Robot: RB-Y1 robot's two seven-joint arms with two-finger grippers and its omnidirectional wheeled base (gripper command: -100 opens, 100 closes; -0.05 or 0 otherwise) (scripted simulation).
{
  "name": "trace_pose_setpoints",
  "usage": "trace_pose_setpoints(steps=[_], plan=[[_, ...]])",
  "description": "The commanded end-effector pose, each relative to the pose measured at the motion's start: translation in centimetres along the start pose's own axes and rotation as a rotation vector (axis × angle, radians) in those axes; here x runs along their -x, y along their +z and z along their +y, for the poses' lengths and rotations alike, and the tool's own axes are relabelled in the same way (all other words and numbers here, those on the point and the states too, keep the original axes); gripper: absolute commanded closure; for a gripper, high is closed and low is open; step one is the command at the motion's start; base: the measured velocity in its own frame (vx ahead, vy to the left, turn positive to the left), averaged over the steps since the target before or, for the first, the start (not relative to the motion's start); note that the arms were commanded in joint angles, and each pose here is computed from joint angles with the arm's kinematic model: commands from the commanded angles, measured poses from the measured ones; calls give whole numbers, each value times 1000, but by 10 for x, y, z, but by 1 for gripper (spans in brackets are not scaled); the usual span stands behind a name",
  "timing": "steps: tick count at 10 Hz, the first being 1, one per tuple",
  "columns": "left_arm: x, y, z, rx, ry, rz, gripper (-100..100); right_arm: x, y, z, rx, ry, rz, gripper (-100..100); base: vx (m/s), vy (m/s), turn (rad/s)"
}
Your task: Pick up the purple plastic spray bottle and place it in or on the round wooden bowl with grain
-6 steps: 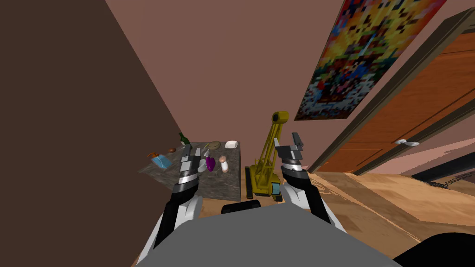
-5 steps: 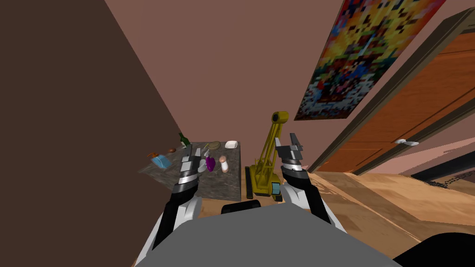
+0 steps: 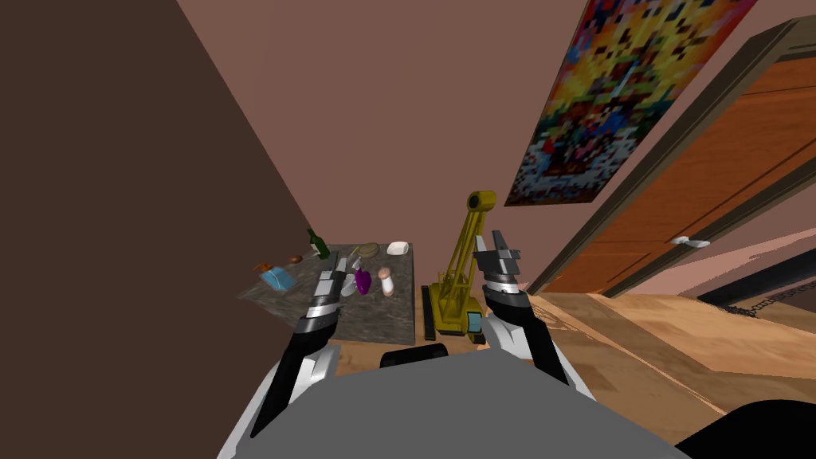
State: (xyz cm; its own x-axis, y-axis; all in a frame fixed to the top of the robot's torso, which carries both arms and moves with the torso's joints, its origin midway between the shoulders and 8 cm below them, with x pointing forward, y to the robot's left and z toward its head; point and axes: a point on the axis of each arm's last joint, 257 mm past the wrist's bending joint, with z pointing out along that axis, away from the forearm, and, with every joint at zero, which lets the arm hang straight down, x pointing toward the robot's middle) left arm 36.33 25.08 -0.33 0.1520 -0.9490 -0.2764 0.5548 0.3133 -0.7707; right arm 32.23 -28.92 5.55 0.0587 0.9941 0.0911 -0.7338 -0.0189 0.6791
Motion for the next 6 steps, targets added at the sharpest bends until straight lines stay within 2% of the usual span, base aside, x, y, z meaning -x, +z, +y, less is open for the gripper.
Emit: trace_pose_setpoints(steps=[1, 4, 5, 6], plan=[[-3, -3, 9, 24, 45, 34, -100, 0, 0, 0, 0, 0, 0, 0, -18, 50, -18], [-8, -10, 26, 72, 135, 100, -100, 0, 0, 0, 0, 0, 0, 0, -16, 59, -25], [-10, -16, 39, 105, 197, 144, -100, 0, 0, 0, 0, 0, 0, 0, -29, 90, -50], [-11, -19, 46, 122, 230, 166, -100, 0, 0, 0, 0, 0, 0, 0, -23, 87, -37]])
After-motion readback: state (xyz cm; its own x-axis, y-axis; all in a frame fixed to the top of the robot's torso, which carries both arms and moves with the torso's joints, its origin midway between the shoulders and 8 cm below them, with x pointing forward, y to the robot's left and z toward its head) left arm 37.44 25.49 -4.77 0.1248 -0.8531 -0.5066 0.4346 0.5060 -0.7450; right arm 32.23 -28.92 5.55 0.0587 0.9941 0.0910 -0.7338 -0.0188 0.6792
